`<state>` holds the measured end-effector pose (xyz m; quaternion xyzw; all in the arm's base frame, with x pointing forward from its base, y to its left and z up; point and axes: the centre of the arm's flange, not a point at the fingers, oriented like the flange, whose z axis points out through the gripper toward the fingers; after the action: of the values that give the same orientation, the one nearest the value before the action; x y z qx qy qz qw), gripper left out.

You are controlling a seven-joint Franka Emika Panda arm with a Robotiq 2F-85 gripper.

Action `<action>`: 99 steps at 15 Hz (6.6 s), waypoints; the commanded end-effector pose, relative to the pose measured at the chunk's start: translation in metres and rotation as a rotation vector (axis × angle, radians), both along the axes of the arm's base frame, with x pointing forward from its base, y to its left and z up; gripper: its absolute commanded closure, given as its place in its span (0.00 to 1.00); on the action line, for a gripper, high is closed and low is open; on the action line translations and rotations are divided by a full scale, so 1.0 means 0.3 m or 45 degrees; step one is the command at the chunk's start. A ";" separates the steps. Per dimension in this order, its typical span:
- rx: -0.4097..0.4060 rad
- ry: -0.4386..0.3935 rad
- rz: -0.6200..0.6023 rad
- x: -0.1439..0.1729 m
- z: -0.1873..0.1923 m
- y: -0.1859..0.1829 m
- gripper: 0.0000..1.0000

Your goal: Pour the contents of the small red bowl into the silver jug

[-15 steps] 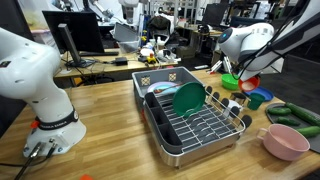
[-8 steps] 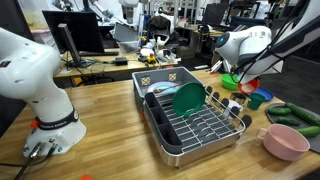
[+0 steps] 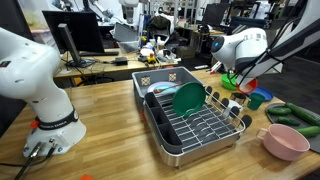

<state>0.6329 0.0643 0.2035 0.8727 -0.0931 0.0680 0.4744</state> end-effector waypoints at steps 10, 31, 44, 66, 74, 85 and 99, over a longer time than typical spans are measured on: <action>-0.165 -0.032 0.078 -0.001 -0.052 0.032 0.98; -0.174 -0.011 0.070 -0.028 -0.068 0.069 0.98; -0.333 0.046 0.067 -0.063 -0.116 0.121 0.98; -0.385 0.050 0.112 -0.013 -0.170 0.111 0.98; -0.410 0.045 0.121 -0.001 -0.161 0.123 0.98; -0.508 0.058 0.156 -0.010 -0.174 0.173 0.98; -0.584 0.067 0.154 -0.012 -0.196 0.168 0.98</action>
<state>0.6250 0.1141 0.1451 0.7585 -0.0170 0.0952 0.6445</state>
